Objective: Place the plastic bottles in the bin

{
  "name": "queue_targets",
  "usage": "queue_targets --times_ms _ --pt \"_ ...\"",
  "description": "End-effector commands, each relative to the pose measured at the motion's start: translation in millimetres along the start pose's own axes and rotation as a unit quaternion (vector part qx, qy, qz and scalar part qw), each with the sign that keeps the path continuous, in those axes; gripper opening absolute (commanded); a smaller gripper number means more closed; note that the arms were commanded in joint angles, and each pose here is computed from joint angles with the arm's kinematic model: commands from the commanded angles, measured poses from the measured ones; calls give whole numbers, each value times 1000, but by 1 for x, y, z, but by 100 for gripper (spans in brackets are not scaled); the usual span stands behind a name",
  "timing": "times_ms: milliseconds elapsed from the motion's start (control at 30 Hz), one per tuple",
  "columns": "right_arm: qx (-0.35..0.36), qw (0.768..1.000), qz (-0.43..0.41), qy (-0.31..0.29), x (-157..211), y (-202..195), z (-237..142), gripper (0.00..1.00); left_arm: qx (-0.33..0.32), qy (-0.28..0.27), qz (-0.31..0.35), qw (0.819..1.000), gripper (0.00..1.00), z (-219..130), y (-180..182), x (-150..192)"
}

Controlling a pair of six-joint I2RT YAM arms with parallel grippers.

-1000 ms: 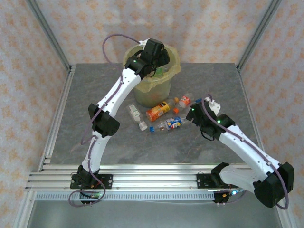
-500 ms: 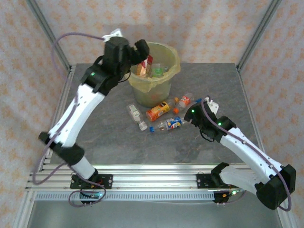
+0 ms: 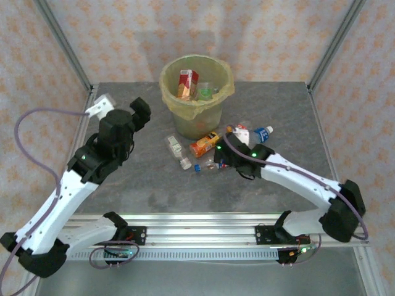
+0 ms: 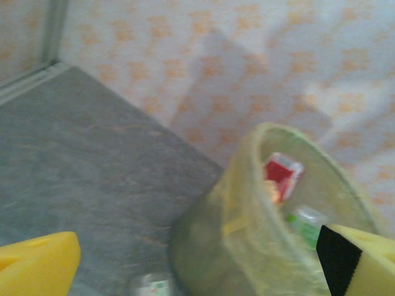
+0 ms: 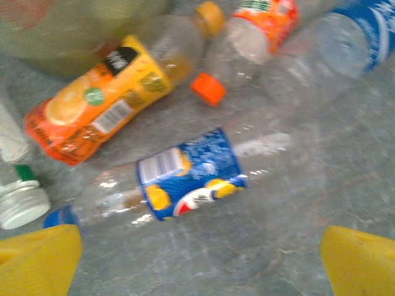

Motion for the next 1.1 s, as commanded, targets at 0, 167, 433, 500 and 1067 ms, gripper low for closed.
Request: queue_targets --times_ms 0,167,433,500,1067 --pt "-13 998 -54 -10 1 30 2 99 -99 3 -9 995 100 -7 42 32" --pt "-30 995 -94 28 12 67 17 100 -155 23 -31 987 100 -22 98 84" --pt "-43 987 -144 47 23 110 40 89 -136 -8 -122 983 100 -30 144 136" --pt "-43 985 -161 46 28 121 45 88 -143 -15 -127 981 100 -31 150 140" --pt "-5 970 -240 36 43 187 111 90 -174 -11 -96 980 100 -27 150 144"
Point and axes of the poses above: each hand's point on the last joint's axis, 136 mm out from that joint toward the fingers, its own z axis out along the fingers, its own y axis along the line the jaws close on, x = y × z, the point moved 10 cm from there along -z, back along the fingers, and after that the axes turned 15 degrees about z, right-handed, at the moved point
